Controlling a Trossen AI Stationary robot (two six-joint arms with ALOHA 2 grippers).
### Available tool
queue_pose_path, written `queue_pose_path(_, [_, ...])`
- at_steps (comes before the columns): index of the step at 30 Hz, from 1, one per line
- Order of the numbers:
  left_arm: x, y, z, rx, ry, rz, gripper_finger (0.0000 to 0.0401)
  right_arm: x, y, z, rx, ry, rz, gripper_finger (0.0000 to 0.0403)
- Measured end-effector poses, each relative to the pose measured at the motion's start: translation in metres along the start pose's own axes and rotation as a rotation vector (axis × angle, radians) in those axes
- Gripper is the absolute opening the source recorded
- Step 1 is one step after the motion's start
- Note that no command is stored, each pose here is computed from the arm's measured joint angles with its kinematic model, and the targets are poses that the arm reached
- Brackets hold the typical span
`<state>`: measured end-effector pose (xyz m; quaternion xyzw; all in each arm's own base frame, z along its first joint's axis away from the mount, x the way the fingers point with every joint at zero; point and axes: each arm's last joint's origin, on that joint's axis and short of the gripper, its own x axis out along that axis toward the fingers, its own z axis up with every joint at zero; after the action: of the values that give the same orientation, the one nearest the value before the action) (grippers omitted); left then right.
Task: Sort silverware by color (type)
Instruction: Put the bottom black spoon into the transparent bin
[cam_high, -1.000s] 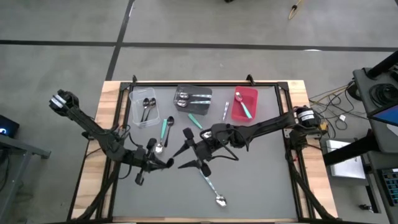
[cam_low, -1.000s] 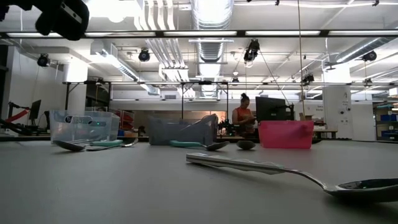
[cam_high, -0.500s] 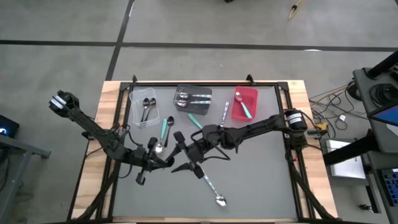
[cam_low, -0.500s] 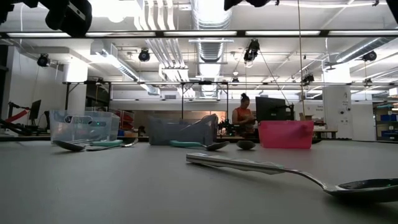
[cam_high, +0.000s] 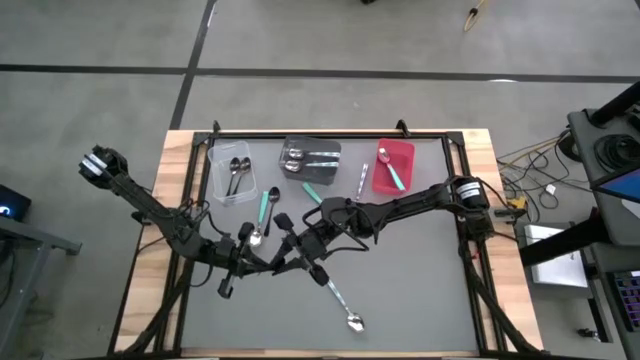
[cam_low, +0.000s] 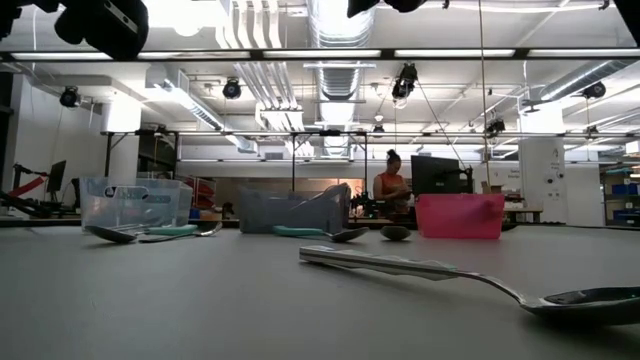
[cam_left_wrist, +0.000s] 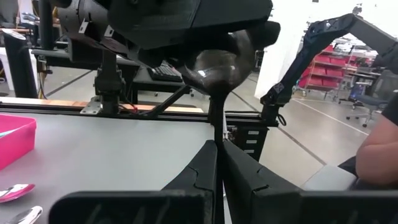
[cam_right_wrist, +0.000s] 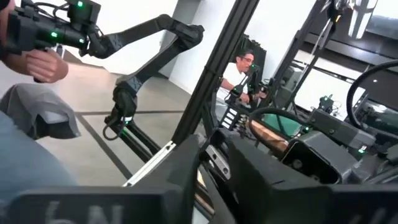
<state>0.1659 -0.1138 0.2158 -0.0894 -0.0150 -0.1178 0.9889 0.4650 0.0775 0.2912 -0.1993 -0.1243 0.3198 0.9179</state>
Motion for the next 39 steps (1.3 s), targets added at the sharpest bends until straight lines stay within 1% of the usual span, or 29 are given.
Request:
queue_pose_path(4, [0.000, 0.000, 0.000, -0.004, -0.001, -0.006, 0.0000, -0.001, -0.001, 0.000, -0.041, 0.002, -0.014, 0.0020])
queue_pose_path(9, [0.000, 0.000, 0.001, -0.019, -0.010, -0.003, 0.0000, -0.002, -0.005, -0.001, -0.040, 0.003, -0.028, 0.0013])
queue_pose_path(14, [0.000, 0.001, 0.001, -0.030, -0.017, 0.036, 0.0006, -0.009, -0.013, -0.004, 0.073, 0.036, -0.040, 0.0012])
queue_pose_path(19, [0.000, 0.003, 0.002, -0.026, -0.031, 0.109, 0.0029, -0.018, -0.013, -0.011, 0.191, 0.172, 0.011, 0.0011])
queue_pose_path(23, [-0.001, 0.005, 0.001, -0.016, -0.030, 0.172, 0.0055, -0.030, -0.019, -0.005, 0.242, 0.252, 0.010, 0.0011])
queue_pose_path(25, [-0.001, 0.007, -0.001, 0.000, -0.013, 0.234, 0.0071, -0.035, -0.021, -0.003, 0.270, 0.314, -0.027, 0.0011])
queue_pose_path(27, [-0.002, 0.010, -0.003, 0.017, -0.004, 0.320, 0.0086, -0.040, -0.020, -0.006, 0.300, 0.412, -0.081, 0.0011])
queue_pose_path(29, [-0.003, 0.013, -0.005, 0.036, 0.005, 0.414, 0.0102, -0.044, -0.020, -0.009, 0.306, 0.510, -0.161, 0.0011])
queue_pose_path(31, [-0.004, 0.015, -0.007, 0.052, 0.012, 0.471, 0.0116, -0.047, -0.020, -0.010, 0.313, 0.579, -0.236, 0.0011])
queue_pose_path(35, [-0.005, 0.017, -0.008, 0.073, 0.018, 0.548, 0.0141, -0.051, -0.022, -0.013, 0.348, 0.648, -0.360, 0.0011])
queue_pose_path(39, [-0.007, 0.020, -0.010, 0.095, 0.012, 0.674, 0.0161, -0.054, -0.022, -0.017, 0.400, 0.682, -0.456, 0.0011])
